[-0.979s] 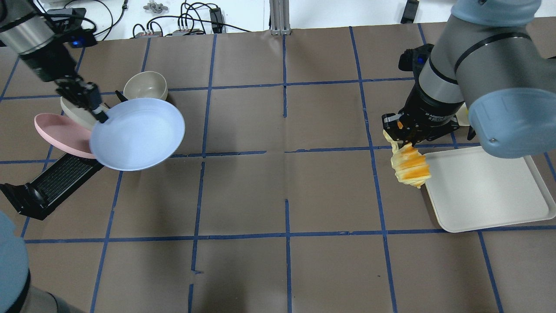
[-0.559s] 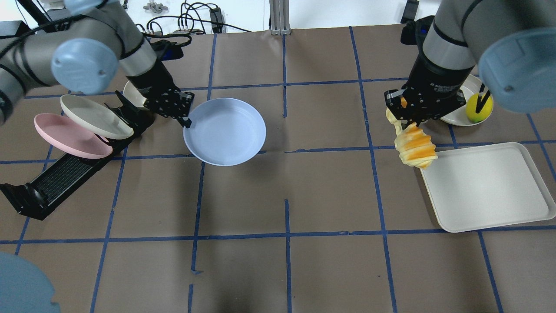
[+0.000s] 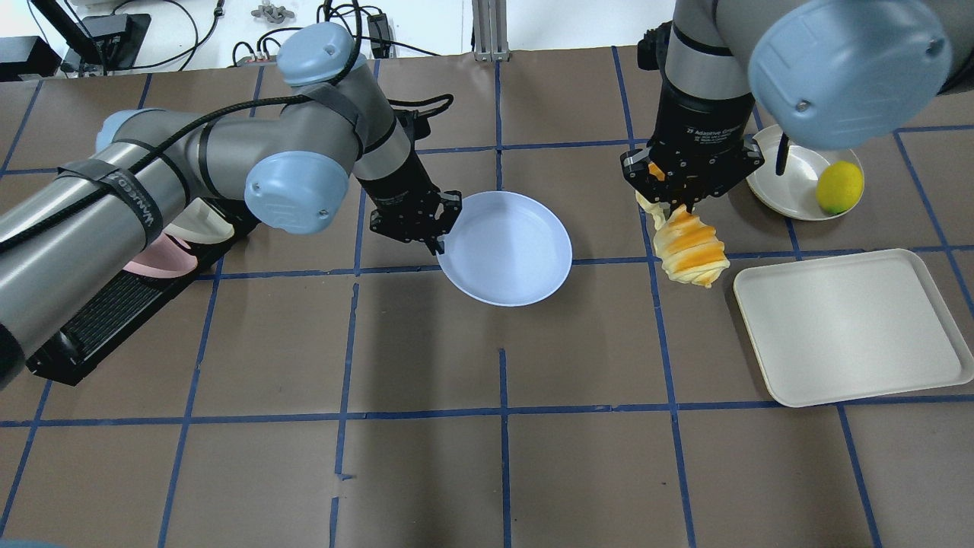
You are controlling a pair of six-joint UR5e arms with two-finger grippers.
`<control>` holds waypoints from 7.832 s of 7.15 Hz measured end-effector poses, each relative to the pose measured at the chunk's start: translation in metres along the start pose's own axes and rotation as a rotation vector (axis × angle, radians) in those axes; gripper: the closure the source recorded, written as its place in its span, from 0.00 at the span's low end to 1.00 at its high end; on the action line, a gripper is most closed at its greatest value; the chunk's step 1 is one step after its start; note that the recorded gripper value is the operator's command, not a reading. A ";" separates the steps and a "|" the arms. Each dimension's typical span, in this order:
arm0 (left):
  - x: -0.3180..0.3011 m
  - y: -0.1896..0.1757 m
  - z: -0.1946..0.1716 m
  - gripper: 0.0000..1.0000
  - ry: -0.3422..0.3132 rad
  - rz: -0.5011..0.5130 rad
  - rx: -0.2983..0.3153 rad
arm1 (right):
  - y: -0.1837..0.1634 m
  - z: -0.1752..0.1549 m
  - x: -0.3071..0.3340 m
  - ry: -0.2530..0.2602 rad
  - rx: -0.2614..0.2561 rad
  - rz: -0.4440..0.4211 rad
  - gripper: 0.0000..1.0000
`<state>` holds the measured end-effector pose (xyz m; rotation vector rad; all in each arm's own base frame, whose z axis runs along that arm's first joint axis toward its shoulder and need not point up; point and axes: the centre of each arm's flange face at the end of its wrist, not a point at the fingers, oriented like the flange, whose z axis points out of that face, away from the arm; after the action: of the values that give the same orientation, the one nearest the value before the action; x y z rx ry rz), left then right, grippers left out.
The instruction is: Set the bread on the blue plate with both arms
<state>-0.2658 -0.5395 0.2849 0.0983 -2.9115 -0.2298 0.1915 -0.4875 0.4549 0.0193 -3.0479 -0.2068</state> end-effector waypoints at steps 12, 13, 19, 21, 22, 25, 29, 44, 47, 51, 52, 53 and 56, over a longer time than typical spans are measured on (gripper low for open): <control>-0.123 0.061 -0.217 0.00 -0.276 0.257 0.118 | -0.034 0.065 -0.139 -0.001 0.135 -0.157 0.93; -0.121 0.072 -0.226 0.00 -0.266 0.258 0.139 | -0.043 0.075 -0.155 -0.010 0.184 -0.174 0.93; -0.137 0.079 -0.226 0.00 -0.252 0.265 0.117 | -0.035 0.193 -0.170 -0.038 0.303 -0.223 0.93; -0.147 0.078 -0.227 0.00 -0.248 0.267 0.102 | -0.032 0.205 -0.170 -0.048 0.305 -0.226 0.32; -0.149 0.079 -0.227 0.00 -0.245 0.260 0.088 | -0.032 0.208 -0.171 -0.054 0.300 -0.228 0.00; -0.147 0.080 -0.223 0.00 -0.222 0.166 0.069 | -0.031 0.214 -0.175 -0.090 0.279 -0.235 0.00; -0.143 0.084 -0.217 0.00 -0.166 0.079 0.055 | -0.030 0.188 -0.161 -0.088 0.284 -0.216 0.00; -0.151 0.079 -0.211 0.00 -0.156 0.073 0.035 | 0.022 -0.039 0.062 -0.046 0.131 0.015 0.00; -0.153 0.078 -0.203 0.00 -0.154 0.084 0.017 | 0.022 -0.038 0.063 -0.037 0.128 0.016 0.00; -0.139 0.055 -0.173 0.00 -0.138 0.125 0.013 | 0.023 -0.034 0.062 -0.038 0.119 0.018 0.00; -0.129 0.044 -0.162 0.00 -0.138 0.145 0.020 | 0.023 -0.033 0.062 -0.038 0.117 0.017 0.00; -0.123 0.041 -0.159 0.00 -0.143 0.154 0.026 | 0.023 -0.032 0.062 -0.038 0.115 0.016 0.00; -0.113 0.084 -0.200 0.00 -0.154 0.160 0.084 | 0.023 -0.032 0.062 -0.036 0.115 0.017 0.00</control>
<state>-0.1158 -0.4770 0.4675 -0.1443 -3.0619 -0.0922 0.1328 -0.4697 0.4949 -0.0021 -3.0909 -0.0316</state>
